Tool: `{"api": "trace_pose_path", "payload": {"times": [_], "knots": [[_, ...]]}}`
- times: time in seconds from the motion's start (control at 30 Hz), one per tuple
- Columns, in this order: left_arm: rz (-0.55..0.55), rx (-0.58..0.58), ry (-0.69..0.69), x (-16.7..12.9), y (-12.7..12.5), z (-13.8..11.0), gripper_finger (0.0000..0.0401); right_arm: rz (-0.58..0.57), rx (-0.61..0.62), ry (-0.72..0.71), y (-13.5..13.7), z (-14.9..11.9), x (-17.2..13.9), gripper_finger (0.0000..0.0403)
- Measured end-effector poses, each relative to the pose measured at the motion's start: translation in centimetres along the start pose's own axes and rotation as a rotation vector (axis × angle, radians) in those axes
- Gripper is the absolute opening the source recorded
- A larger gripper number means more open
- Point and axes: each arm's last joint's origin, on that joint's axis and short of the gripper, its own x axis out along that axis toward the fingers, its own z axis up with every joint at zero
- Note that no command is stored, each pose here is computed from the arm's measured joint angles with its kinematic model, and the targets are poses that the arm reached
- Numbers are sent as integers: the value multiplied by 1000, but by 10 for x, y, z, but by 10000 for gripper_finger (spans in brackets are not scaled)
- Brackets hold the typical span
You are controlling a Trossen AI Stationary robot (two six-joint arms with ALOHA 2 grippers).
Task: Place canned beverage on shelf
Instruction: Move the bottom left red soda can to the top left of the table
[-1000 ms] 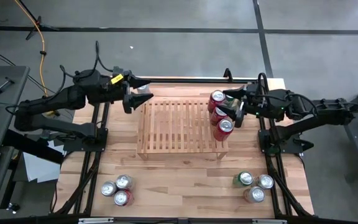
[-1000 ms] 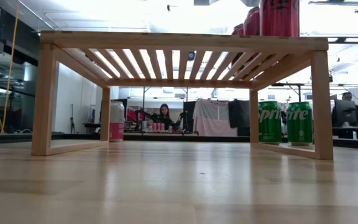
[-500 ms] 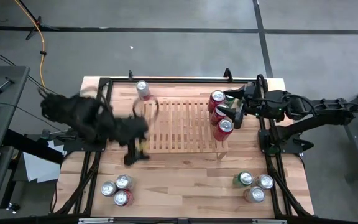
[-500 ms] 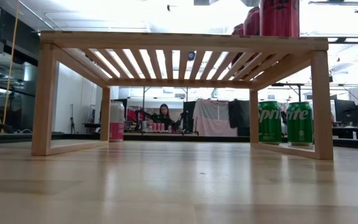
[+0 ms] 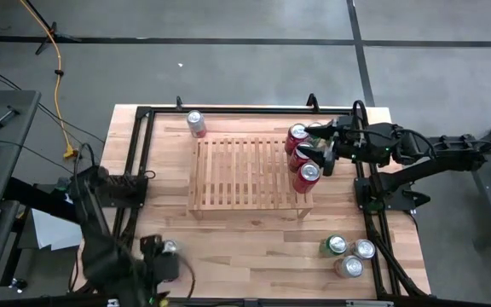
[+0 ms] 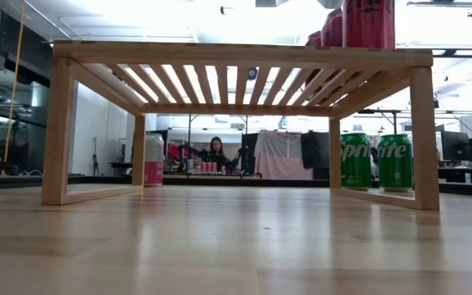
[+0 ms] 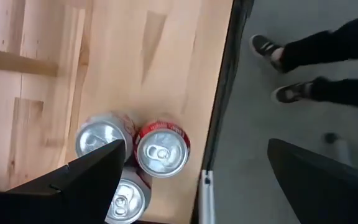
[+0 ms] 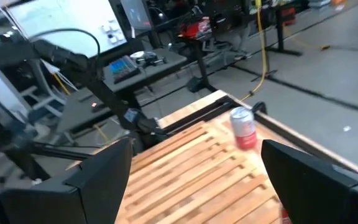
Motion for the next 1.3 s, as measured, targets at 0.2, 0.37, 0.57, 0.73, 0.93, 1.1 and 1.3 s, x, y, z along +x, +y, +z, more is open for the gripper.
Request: {"api": "trace_pose_path", "payload": {"times": [0.2, 0.37, 0.57, 0.73, 0.93, 1.1, 1.3], "knots": [[89, 89, 30, 44, -13, -32, 383, 2, 114, 12, 0, -1, 0, 343], [155, 108, 57, 65, -7, -41, 382, 7, 113, 30, 0, -2, 0, 343], [115, 96, 57, 67, -10, -40, 382, 7, 109, 32, -1, -3, 0, 343], [119, 78, 60, 67, -9, -38, 382, -3, 94, 50, -1, -4, 0, 343], [92, 90, 50, 71, -10, -33, 382, -24, 67, 94, -3, -9, 0, 343], [120, 103, 157, 91, -4, -41, 382, -18, 44, 106, -4, -10, 0, 343], [150, 96, 171, 102, 0, -46, 382, -16, 42, 107, -4, -10, 0, 343]]}}
